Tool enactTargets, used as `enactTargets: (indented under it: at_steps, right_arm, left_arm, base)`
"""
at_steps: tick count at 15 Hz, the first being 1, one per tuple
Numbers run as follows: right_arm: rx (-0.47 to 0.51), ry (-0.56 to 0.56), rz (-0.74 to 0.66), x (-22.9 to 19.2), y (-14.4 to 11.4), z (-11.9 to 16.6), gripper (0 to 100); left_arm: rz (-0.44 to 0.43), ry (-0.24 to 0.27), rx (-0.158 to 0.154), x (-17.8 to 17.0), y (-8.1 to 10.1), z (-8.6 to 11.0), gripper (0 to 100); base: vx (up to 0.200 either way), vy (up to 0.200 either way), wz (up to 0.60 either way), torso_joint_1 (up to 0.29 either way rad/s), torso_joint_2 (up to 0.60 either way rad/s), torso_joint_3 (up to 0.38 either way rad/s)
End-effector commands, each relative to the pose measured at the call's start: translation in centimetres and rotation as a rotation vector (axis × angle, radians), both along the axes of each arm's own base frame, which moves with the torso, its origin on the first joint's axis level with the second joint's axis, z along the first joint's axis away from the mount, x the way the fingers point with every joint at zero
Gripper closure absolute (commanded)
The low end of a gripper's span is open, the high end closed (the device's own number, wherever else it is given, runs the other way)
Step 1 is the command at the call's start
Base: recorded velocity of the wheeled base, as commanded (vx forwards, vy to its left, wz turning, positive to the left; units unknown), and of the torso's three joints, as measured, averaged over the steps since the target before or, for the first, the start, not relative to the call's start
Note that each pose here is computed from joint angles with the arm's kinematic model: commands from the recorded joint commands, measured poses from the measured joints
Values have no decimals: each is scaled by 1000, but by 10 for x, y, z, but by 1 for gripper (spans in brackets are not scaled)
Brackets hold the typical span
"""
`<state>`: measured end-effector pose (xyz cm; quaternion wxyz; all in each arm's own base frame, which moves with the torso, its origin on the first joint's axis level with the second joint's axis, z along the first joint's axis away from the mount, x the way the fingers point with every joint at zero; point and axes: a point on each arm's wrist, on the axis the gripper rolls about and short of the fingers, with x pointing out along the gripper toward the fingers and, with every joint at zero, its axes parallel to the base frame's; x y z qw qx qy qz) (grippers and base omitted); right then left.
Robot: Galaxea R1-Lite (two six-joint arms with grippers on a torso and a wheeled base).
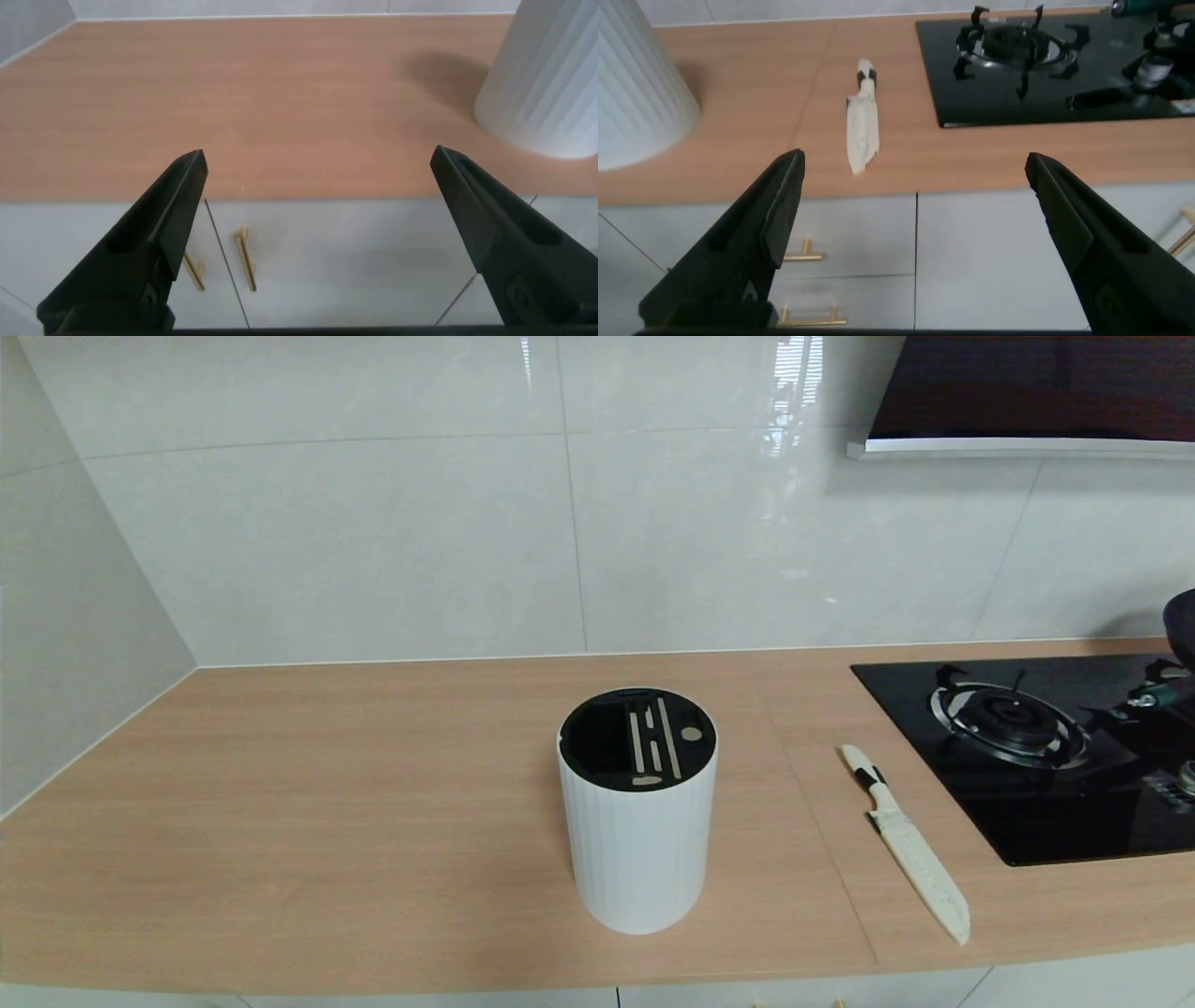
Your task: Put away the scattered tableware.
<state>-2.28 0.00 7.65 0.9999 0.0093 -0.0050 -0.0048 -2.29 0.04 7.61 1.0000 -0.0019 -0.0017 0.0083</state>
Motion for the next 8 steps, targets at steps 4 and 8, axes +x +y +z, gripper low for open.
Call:
enactTargets:
  at_steps: [4,8]
  right_arm:
    - [0,1,1,0,0,0,0]
    - [0,1,1,0,0,0,0]
  left_arm:
    - [0,2,-1,0,0,0,0]
    - [0,2,-1,0,0,0,0]
  base:
    - [0,0,0,253,-547,-291]
    - [0,0,0,106,-219,-114]
